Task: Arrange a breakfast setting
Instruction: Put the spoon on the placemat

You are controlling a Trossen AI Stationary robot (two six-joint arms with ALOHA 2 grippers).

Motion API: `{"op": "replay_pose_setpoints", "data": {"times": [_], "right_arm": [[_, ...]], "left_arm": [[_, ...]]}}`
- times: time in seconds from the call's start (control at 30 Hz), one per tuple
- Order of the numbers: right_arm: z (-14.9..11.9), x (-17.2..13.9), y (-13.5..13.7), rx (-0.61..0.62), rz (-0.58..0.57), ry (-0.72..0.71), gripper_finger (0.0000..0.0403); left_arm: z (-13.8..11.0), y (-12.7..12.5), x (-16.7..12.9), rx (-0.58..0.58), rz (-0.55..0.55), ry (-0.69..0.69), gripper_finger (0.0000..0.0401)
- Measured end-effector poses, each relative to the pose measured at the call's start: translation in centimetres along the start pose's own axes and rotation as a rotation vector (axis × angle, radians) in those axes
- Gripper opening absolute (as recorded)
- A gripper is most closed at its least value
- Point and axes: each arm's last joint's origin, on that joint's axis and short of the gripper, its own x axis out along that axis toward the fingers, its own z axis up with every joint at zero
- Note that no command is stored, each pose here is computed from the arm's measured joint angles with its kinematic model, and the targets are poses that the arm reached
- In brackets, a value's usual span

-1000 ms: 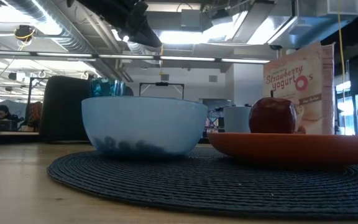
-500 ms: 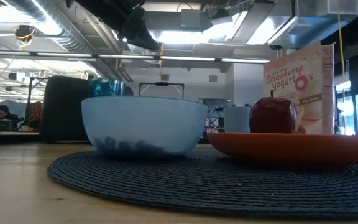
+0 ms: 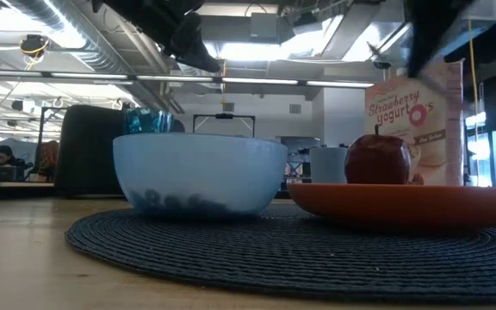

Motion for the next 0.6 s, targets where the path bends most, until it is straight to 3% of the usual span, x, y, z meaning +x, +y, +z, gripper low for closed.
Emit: {"op": "replay_pose_setpoints", "data": {"times": [0.2,0.37,0.6], "right_arm": [[5.5,2.4,-3.2,0.012,0.008,-0.095,0.0032],[9.5,3.6,-3.8,0.050,0.193,-0.234,0.0032],[11.0,5.2,-2.6,0.069,0.281,-0.267,0.0032]], "left_arm": [[0.0,0.0,0.0,0.004,0.000,0.002,0.0096],[-0.2,0.0,0.0,0.017,0.004,0.022,0.0096],[-0.6,0.0,0.0,0.034,0.004,0.059,0.0096]]}}
